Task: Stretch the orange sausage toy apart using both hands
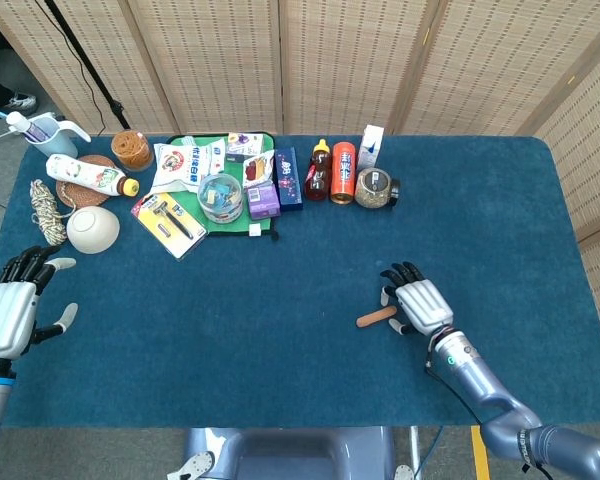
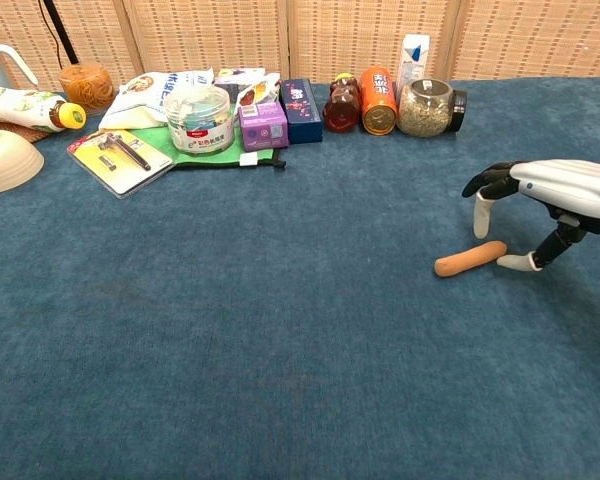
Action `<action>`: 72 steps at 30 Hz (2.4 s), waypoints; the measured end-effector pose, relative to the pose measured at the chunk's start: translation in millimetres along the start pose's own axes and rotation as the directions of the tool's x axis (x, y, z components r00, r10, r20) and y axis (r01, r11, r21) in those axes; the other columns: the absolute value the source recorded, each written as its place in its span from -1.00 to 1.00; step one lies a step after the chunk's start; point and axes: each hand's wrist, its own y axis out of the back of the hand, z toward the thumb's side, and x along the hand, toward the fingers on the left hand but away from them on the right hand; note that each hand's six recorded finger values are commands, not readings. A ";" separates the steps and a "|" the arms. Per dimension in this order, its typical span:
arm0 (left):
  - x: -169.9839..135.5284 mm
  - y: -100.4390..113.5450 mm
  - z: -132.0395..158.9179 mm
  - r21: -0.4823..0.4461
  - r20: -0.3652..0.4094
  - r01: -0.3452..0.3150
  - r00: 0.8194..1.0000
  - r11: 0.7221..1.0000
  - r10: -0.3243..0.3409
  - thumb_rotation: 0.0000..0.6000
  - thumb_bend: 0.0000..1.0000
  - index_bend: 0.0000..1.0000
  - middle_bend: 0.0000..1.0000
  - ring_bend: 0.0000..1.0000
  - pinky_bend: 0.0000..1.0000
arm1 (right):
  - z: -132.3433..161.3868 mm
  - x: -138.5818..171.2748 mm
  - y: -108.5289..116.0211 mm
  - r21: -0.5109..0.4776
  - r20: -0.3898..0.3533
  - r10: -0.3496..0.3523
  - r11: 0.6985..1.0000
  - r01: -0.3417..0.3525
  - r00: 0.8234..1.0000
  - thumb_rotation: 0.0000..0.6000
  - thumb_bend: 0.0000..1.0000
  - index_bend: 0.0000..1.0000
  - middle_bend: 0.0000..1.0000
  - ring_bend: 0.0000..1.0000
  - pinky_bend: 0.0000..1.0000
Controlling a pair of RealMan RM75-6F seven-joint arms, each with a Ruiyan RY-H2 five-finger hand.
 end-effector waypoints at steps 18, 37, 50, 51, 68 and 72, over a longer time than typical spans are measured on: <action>-2.0 0.5 -8.9 -0.009 -0.020 -0.003 1.000 1.000 0.003 1.00 -0.38 -0.47 -0.70 -0.87 -0.77 | 0.9 -8.0 -3.3 0.001 0.015 0.025 1.000 -0.025 1.000 1.00 -0.39 -0.06 -0.66 -0.95 -1.00; -2.5 1.4 -14.2 -0.015 -0.029 -0.007 1.000 1.000 0.007 1.00 -0.38 -0.47 -0.71 -0.88 -0.77 | 2.8 -13.3 -7.3 0.002 0.028 0.042 0.999 -0.042 0.999 1.00 -0.13 0.06 -0.59 -0.92 -1.00; -0.1 2.8 -11.4 -0.017 -0.020 -0.017 1.000 1.000 0.017 1.00 -0.38 -0.47 -0.72 -0.88 -0.77 | 1.6 -14.5 -8.1 -0.014 0.040 0.030 0.999 -0.030 0.999 1.00 0.07 0.35 -0.39 -0.73 -0.99; 0.0 2.8 -11.1 -0.020 -0.019 -0.018 1.000 1.000 0.018 1.00 -0.38 -0.47 -0.72 -0.88 -0.77 | 1.8 -14.2 -7.5 -0.023 0.041 0.023 1.000 -0.022 0.999 1.00 0.07 0.36 -0.39 -0.72 -0.99; 9.1 -11.4 25.1 0.023 0.165 0.047 0.985 0.999 -0.050 1.00 -0.38 -0.38 -0.72 -0.88 -0.78 | 14.2 2.8 12.7 -0.199 0.051 -0.050 0.978 0.059 0.997 1.00 0.09 0.38 -0.36 -0.68 -0.96; 14.2 -17.4 48.5 0.046 0.273 0.054 0.960 0.997 -0.064 1.00 -0.38 -0.38 -0.72 -0.88 -0.78 | 24.3 6.7 23.9 -0.269 0.055 -0.061 0.960 0.073 0.997 1.00 0.09 0.38 -0.36 -0.68 -0.94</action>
